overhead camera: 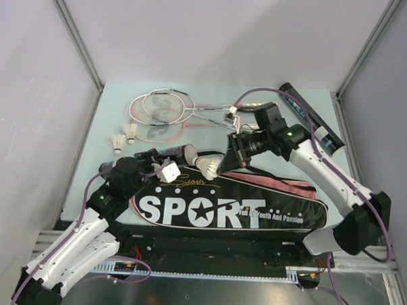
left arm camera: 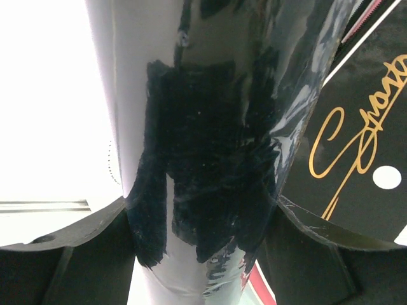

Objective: Pack up the badminton gear
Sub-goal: Place the shuttlecock at the shuttle tube.

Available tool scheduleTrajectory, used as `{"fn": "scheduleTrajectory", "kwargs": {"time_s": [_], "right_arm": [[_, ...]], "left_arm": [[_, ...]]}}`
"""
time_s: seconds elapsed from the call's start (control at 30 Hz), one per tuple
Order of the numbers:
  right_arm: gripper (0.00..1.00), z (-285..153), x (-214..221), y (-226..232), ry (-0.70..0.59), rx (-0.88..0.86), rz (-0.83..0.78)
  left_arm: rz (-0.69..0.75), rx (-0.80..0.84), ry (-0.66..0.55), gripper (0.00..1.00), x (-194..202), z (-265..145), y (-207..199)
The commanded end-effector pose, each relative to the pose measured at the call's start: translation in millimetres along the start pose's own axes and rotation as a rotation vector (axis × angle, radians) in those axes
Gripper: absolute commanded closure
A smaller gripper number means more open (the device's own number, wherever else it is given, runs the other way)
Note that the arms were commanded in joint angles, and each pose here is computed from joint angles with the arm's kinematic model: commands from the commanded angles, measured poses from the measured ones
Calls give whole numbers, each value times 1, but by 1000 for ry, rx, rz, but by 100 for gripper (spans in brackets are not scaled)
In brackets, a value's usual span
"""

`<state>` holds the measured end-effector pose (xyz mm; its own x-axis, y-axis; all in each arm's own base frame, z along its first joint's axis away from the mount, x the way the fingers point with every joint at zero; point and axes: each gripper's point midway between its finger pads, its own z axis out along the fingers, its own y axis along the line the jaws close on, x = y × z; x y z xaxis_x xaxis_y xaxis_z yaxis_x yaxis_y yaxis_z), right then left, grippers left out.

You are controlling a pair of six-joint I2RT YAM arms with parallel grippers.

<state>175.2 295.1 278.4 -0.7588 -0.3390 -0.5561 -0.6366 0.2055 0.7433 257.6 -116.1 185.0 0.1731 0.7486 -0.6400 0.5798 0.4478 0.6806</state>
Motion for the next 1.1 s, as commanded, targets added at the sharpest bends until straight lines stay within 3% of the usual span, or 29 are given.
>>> {"fn": "scheduleTrajectory", "kwargs": {"time_s": [0.0, 0.07, 0.27, 0.47, 0.63, 0.7, 0.77, 0.8, 0.87, 0.93, 1.0, 1.07], "right_arm": [[100, 14, -13, -2, 43, 16, 12], [100, 29, -10, -13, 105, 53, 31], [99, 41, -50, -39, 65, 186, 35], [47, 49, -77, -42, 3, 377, -81], [40, 60, -109, -12, -136, 307, -147], [43, 62, -115, 9, -180, 250, -123], [39, 66, -112, 12, -216, 273, -104], [34, 49, -128, 31, -319, 257, -145], [20, 23, -139, 13, -438, 298, -83], [6, -24, -165, 43, -627, 228, -153], [2, -58, -182, 56, -732, 157, -219], [0, -75, -184, 69, -742, 105, -300]], "left_arm": [[93, -34, -80, 81, -17, -3, 6], [100, -26, -97, 81, -18, -3, 2], [105, -24, -111, 82, -20, -6, -2], [30, -33, -149, 83, -29, -12, 0], [-40, -68, -159, 85, -38, -16, 12], [-94, -90, -155, 85, -43, -18, 21], [-182, -113, -141, 87, -45, -17, 28], [-214, -111, -145, 88, -53, -16, 34], [-300, -176, -119, 92, -55, -18, 52], [-347, -210, -117, 94, -60, -20, 63], [-408, -271, -134, 92, -70, -29, 82], [-457, -315, -145, 86, -77, -35, 96]]}}
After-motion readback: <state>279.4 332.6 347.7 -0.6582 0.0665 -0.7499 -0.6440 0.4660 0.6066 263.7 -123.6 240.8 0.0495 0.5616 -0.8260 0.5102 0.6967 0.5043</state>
